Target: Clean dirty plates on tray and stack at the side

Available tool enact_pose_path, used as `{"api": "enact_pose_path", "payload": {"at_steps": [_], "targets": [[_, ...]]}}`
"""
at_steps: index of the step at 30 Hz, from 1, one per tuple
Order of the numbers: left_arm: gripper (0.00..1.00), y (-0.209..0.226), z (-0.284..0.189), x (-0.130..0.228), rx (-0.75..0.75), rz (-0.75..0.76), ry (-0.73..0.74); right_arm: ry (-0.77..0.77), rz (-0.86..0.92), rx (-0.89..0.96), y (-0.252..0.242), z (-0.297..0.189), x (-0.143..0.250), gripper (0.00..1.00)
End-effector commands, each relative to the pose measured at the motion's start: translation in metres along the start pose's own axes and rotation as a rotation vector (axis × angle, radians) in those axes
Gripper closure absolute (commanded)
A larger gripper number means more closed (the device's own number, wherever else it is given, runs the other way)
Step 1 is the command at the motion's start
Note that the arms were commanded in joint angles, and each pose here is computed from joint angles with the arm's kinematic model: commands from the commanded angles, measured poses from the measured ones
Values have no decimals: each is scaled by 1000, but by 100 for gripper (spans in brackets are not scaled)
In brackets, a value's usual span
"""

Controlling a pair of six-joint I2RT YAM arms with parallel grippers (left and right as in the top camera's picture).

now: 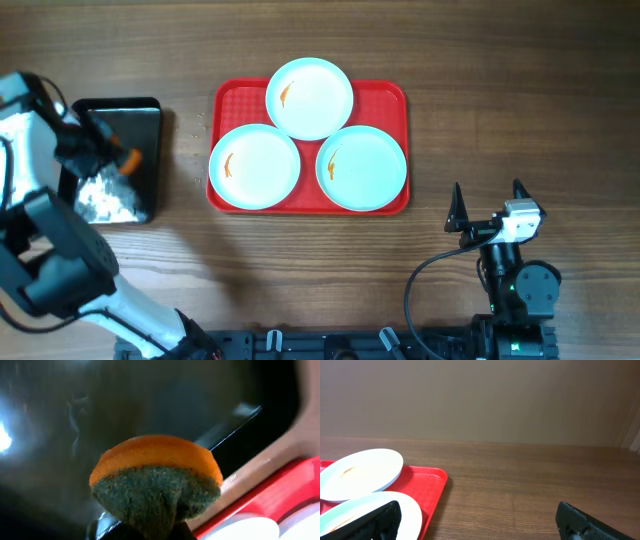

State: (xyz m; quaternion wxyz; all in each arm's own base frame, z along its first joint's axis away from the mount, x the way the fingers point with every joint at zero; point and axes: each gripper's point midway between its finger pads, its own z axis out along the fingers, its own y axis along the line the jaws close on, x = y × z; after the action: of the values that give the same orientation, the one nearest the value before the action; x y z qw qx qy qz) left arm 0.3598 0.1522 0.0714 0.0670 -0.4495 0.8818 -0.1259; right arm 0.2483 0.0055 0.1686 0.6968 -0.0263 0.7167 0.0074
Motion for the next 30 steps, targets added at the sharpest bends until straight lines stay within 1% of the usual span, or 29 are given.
{"api": "enact_pose_path", "payload": {"at_steps": [1, 2, 4, 5, 7, 9, 11, 13, 14, 16, 18, 20, 24, 26, 28, 29, 30], "targets": [[96, -47, -83, -8, 200, 74, -99, -7, -10, 16, -3, 0, -1, 0], [96, -75, -122, -1, 330, 118, -124, -7, -10, 16, -3, 0, -1, 0], [96, -118, -184, 18, 519, 227, -189, -7, -10, 16, -3, 0, -1, 0], [96, -128, -203, 25, 560, 267, -224, -7, -10, 16, -3, 0, -1, 0], [96, -148, -238, 49, 610, 342, -298, -7, -10, 16, -3, 0, -1, 0], [96, -160, -239, 75, 604, 398, -274, -7, -10, 16, -3, 0, -1, 0], [96, -165, -220, 97, 536, 424, -213, -7, -10, 16, -3, 0, -1, 0], [96, -166, -188, 121, 423, 455, -135, -7, -10, 16, -3, 0, -1, 0], [96, -166, -167, 134, 361, 479, -90, -7, -10, 16, -3, 0, -1, 0], [96, -164, -108, 167, 222, 557, 14, -7, -10, 16, -3, 0, -1, 0], [96, -161, -67, 186, 151, 605, 75, -7, -10, 16, -3, 0, -1, 0], [96, -162, -20, 210, 117, 664, 140, -7, -10, 16, -3, 0, -1, 0], [96, -162, 32, 231, 70, 730, 176, -7, -10, 16, -3, 0, -1, 0], [96, -153, 55, 238, 13, 731, 210, -7, -10, 16, -3, 0, -1, 0], [96, -146, 66, 240, -22, 724, 237, -7, -10, 16, -3, 0, -1, 0], [96, -140, 71, 236, -57, 723, 230, -7, -10, 15, -3, 0, -1, 0], [94, -132, 75, 230, -108, 725, 209, -7, -10, 16, -3, 0, -1, 0]]}}
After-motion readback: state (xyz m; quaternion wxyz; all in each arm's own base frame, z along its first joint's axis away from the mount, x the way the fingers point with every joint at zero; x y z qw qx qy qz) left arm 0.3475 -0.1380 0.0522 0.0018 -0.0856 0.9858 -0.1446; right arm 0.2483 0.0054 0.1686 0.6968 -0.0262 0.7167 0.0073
